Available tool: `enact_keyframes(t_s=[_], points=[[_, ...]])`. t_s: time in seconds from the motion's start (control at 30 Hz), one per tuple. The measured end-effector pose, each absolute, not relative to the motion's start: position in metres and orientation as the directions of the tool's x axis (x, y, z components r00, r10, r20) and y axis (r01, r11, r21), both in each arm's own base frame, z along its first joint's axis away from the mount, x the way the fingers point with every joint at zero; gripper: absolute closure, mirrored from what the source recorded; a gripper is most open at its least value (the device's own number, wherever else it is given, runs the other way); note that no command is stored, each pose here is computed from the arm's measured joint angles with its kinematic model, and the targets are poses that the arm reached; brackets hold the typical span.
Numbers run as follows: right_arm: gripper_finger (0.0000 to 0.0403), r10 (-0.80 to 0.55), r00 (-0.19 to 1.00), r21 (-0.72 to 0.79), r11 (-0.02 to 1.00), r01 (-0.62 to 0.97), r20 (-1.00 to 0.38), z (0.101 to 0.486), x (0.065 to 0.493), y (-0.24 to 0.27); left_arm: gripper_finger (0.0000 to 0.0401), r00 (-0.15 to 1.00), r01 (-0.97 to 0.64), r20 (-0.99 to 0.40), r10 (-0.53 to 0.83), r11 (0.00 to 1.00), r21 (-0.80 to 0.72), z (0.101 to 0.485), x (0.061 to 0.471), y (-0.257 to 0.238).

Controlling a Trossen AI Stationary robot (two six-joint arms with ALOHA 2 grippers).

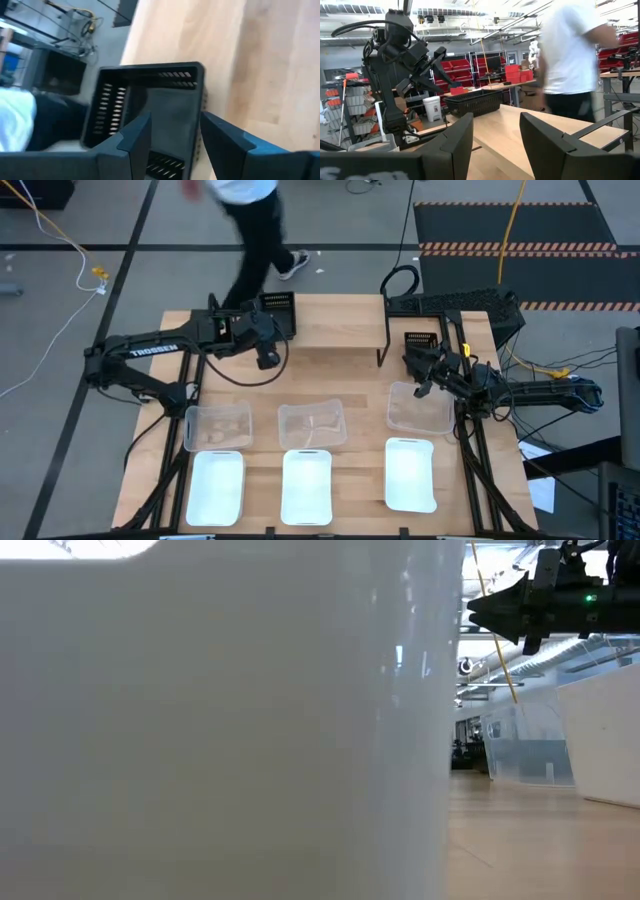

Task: Stack baskets on shelf by color
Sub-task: Stack the black bin on top of the other black bins on the shelf

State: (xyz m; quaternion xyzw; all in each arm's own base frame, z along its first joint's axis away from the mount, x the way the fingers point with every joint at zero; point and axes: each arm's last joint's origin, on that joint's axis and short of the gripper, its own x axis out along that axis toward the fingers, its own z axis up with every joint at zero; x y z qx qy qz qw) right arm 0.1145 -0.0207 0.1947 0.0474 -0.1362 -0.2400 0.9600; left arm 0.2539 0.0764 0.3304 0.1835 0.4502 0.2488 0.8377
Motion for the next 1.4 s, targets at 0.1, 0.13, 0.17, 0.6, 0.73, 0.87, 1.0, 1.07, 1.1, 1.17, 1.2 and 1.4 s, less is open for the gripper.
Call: enact_keyframes(t_s=[0.1, 0.13, 0.17, 0.6, 0.73, 0.87, 1.0, 1.07, 1.1, 1.17, 1.2, 1.4], points=[[0.0245, -0.473, 0.849, 0.153, 0.880, 0.449, 0.236, 0.194, 0.115, -0.021, 0.0229, 0.463, -0.242, -0.683, 0.565, 0.822, 0.515, 0.328, 0.254, 0.076], [0.0245, -0.474, 0.850, 0.144, 0.881, 0.452, 0.231, 0.194, 0.115, -0.021, 0.0229, 0.457, -0.238, -0.689, 0.563, 0.824, 0.515, 0.327, 0.253, 0.076], [0.0245, -0.474, 0.851, 0.136, 0.880, 0.454, 0.226, 0.193, 0.115, -0.021, 0.0229, 0.448, -0.231, -0.697, 0.559, 0.826, 0.514, 0.327, 0.252, 0.075], [0.0245, -0.474, 0.850, 0.148, 0.880, 0.451, 0.229, 0.194, 0.115, -0.021, 0.0229, 0.642, -0.232, -0.580, 0.501, 0.848, 0.476, 0.341, 0.267, 0.073], [0.0245, -0.358, 0.857, 0.188, 0.932, 0.308, 0.369, 0.207, 0.113, -0.017, 0.0229, 0.848, -0.098, -0.458, 0.265, 0.929, 0.356, 0.342, 0.300, 0.067], [0.0245, -0.274, 0.898, 0.174, 0.959, 0.226, 0.344, 0.205, 0.117, -0.015, 0.0229, 0.905, 0.002, -0.396, 0.156, 0.929, 0.370, 0.320, 0.340, 0.060], [0.0245, -0.254, 0.960, 0.174, 0.957, 0.232, 0.119, 0.189, 0.132, -0.012, 0.0229, 0.917, 0.048, -0.379, 0.122, 0.911, 0.410, 0.290, 0.372, 0.053], [0.0245, -0.239, 0.967, 0.185, 0.958, 0.220, 0.088, 0.193, 0.138, -0.010, 0.0229, 0.930, 0.053, -0.351, 0.110, 0.904, 0.425, 0.279, 0.385, 0.049], [0.0245, -0.232, 0.969, 0.186, 0.959, 0.214, 0.084, 0.197, 0.141, -0.010, 0.0229, 0.938, 0.053, -0.332, 0.101, 0.904, 0.425, 0.275, 0.391, 0.047], [0.0245, -0.221, 0.971, 0.181, 0.963, 0.201, 0.092, 0.212, 0.147, -0.008, 0.0229, 0.940, 0.095, -0.338, 0.045, 0.917, 0.388, 0.269, 0.404, 0.045], [0.0245, -0.214, 0.973, 0.163, 0.967, 0.198, 0.082, 0.220, 0.149, -0.007, 0.0229, 0.933, 0.127, -0.358, 0.011, 0.925, 0.358, 0.267, 0.410, 0.045], [0.0245, -0.159, 0.976, 0.071, 0.983, 0.171, -0.148, 0.273, 0.154, 0.002, 0.0229, 0.901, 0.211, -0.428, -0.062, 0.927, 0.311, 0.263, 0.449, 0.043]])
